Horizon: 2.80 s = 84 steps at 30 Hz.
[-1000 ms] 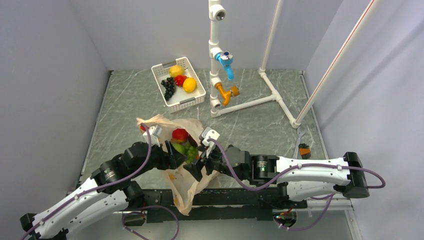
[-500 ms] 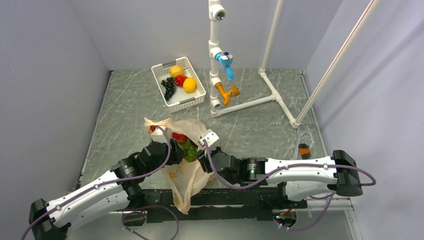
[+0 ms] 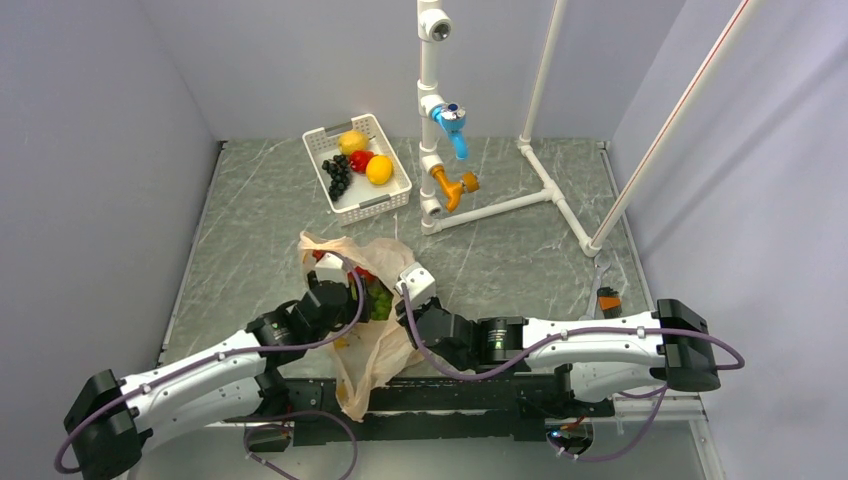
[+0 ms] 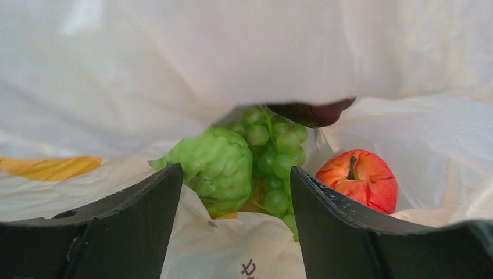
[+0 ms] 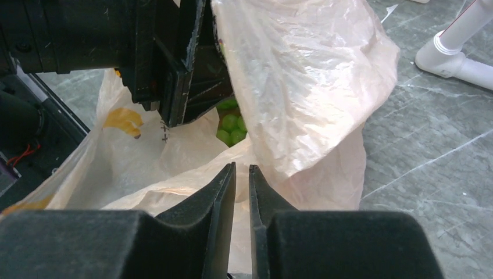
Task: Take the fake fruits out of the plastic bag
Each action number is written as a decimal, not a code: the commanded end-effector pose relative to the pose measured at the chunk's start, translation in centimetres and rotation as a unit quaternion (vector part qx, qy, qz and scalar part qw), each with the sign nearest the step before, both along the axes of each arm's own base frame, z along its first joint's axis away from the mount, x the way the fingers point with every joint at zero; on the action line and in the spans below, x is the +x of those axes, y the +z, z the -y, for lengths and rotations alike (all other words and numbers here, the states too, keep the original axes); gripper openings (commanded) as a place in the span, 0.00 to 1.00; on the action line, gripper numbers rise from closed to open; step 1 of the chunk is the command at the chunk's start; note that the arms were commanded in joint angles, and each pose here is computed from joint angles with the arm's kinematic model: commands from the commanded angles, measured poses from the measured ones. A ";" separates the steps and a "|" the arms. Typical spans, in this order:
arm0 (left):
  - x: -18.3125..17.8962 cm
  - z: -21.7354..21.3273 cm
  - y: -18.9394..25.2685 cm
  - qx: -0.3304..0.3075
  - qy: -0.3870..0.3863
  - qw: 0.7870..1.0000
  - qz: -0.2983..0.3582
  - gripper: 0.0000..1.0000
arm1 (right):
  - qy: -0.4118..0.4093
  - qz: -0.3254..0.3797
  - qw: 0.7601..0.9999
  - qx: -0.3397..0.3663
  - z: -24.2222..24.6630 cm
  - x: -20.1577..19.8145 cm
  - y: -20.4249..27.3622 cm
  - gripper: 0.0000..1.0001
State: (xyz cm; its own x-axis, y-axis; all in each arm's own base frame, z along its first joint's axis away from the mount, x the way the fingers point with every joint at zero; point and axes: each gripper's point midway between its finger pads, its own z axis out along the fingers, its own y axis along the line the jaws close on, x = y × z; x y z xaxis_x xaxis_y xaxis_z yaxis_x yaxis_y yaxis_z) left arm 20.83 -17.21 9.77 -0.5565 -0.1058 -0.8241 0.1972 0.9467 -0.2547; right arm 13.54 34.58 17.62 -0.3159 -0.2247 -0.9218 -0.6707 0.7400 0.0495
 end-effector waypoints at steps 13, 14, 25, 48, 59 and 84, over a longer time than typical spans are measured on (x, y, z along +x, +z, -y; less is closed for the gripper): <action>0.5 -1.0 -4.4 0.047 0.033 0.998 -0.033 0.73 | 0.000 -0.017 1.000 0.016 -0.5 -0.1 -1.0 0.15; 0.6 -1.0 -4.2 0.045 0.038 0.998 -0.030 0.71 | 0.000 -0.017 1.000 0.014 -0.5 -0.1 -1.2 0.15; -0.4 0.4 -0.6 -0.011 0.014 0.999 -0.043 0.39 | -0.007 -0.022 1.000 0.007 -0.5 0.3 -2.1 0.06; -11.6 0.5 6.7 -0.252 -0.137 0.951 -0.115 0.37 | 0.005 -0.001 0.998 0.066 -0.9 3.1 2.6 0.00; -14.7 2.2 8.1 -0.237 -0.268 0.926 -0.121 0.20 | -0.025 0.031 0.996 0.083 -0.5 5.2 5.5 0.00; -4.0 -5.4 32.1 -0.099 -0.028 0.985 0.138 0.08 | 0.077 -0.137 0.988 -0.015 -1.3 0.6 -9.9 0.00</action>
State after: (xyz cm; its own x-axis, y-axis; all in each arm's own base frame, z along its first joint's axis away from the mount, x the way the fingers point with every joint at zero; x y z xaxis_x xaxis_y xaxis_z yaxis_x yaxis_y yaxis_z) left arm 13.66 -13.80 39.93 -0.4325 -0.2556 -0.8646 0.4594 0.7627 -0.4553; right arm 16.17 34.67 8.93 -0.4897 -0.3024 -0.8178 -0.6949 0.7019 0.1566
